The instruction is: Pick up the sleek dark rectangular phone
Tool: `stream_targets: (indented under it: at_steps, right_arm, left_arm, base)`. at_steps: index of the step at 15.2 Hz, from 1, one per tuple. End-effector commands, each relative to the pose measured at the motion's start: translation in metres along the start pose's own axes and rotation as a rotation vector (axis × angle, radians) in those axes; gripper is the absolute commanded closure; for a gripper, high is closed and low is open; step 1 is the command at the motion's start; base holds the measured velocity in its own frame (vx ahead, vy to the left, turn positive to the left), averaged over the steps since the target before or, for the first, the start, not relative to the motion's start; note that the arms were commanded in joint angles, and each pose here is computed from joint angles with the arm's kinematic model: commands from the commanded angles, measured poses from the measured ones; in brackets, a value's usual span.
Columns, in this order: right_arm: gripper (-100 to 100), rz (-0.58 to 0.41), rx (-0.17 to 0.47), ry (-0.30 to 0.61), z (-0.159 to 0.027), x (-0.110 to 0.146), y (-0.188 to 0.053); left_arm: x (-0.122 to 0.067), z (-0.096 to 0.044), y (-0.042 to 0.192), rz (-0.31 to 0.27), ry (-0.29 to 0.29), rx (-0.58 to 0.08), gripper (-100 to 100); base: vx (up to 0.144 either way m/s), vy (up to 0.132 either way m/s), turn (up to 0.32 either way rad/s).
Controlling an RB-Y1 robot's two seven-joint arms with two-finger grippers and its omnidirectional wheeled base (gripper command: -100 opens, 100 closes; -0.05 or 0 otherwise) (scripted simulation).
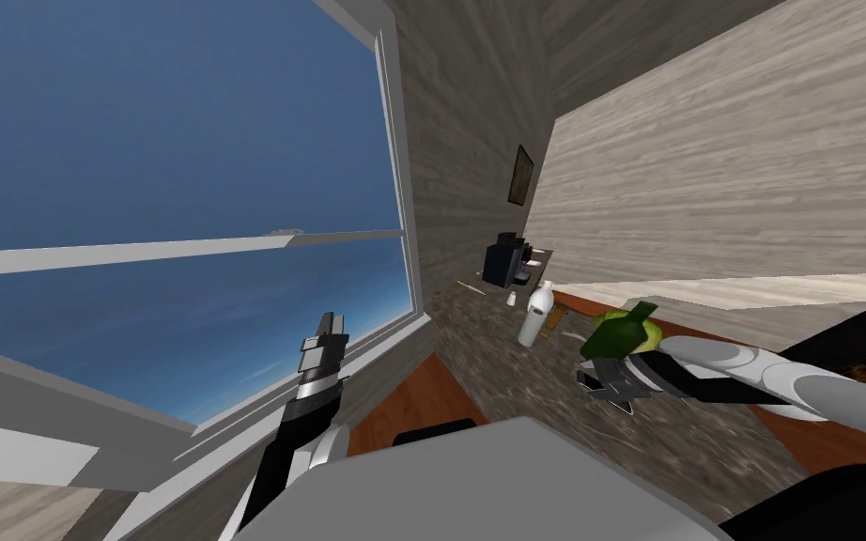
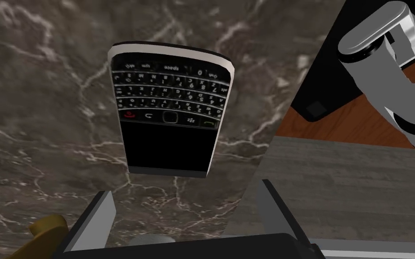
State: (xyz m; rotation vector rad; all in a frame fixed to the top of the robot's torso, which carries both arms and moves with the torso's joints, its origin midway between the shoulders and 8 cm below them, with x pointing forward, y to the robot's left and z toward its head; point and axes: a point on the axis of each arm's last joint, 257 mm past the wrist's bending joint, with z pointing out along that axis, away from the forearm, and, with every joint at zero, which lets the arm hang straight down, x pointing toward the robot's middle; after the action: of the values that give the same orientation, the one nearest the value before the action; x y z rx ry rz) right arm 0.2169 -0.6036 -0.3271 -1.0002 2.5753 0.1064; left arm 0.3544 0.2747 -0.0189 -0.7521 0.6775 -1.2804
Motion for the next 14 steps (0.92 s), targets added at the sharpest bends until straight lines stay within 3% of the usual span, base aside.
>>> stream_targets:
  at_steps: [1,5,8,11,12,13,14]
  right_arm:
    - [-100,0.024,-0.012,0.065,-0.008,0.028,0.004]
    - [-100,0.068,-0.033,0.153,-0.019,0.065,0.015]
    - [-100,0.069,-0.034,0.153,-0.019,0.064,0.014]
    - [-100,0.090,-0.028,0.155,-0.001,0.082,0.027]
    - [-100,0.084,-0.033,0.155,-0.006,0.076,0.023]
    - [100,0.085,-0.031,0.155,-0.005,0.077,0.024]
    - [100,0.085,-0.031,0.155,-0.005,0.077,0.023]
  left_arm:
    - [0.000,0.000,0.000,0.000,0.000,0.000,0]
    - [0.000,0.000,0.000,0.000,0.000,0.000,0]
    - [0.000,0.000,0.000,0.000,0.000,0.000,0]
    - [0.000,0.000,0.000,0.000,0.000,0.000,0]
    - [0.000,0.000,0.000,0.000,0.000,0.000,0]
    - [0.000,0.000,0.000,0.000,0.000,0.000,0]
    - [0.000,0.000,0.000,0.000,0.000,0.000,0]
  base:
    - [0.011,-0.011,0.156]
    - [0.012,-0.017,0.138]
    - [0.005,-0.010,0.029]
    - [0.017,-0.005,0.093]
    - [0.015,-0.005,0.039]
    - [0.005,-0.002,0.001]
    - [0.000,0.000,0.000]
